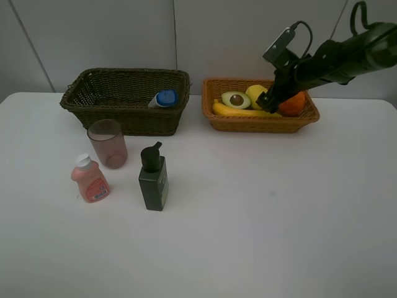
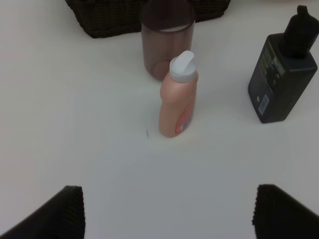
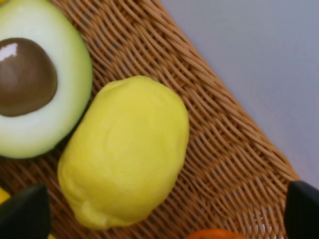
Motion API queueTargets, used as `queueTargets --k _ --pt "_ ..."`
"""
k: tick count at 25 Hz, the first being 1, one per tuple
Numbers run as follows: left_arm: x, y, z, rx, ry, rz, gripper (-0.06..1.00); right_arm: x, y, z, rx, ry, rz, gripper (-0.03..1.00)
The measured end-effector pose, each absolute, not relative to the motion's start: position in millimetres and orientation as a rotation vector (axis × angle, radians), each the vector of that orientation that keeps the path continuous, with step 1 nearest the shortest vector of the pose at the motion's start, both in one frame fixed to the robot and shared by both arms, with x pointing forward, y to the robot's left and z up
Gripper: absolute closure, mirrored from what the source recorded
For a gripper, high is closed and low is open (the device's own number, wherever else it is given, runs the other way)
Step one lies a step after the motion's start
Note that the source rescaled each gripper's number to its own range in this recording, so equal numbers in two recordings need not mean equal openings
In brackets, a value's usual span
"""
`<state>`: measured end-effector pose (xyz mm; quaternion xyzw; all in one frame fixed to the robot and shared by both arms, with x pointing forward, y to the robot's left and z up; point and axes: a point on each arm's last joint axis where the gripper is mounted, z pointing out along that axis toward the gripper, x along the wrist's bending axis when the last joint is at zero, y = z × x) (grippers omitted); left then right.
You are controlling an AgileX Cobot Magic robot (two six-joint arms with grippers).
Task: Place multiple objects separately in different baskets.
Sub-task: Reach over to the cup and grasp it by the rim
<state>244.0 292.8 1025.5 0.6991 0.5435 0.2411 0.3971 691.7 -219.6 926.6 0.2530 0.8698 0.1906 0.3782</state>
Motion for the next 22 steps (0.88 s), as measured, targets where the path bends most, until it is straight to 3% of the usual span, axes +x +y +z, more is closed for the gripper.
queueTargets --k 8,22 --pt "244 293 1025 1.771 1.377 0.611 0.04 689 -219 934 0.650 2.244 0.493 -0.02" --pt "244 293 1025 1.771 1.377 0.611 0.04 651 -215 1016 0.809 2.309 0.668 -0.03"
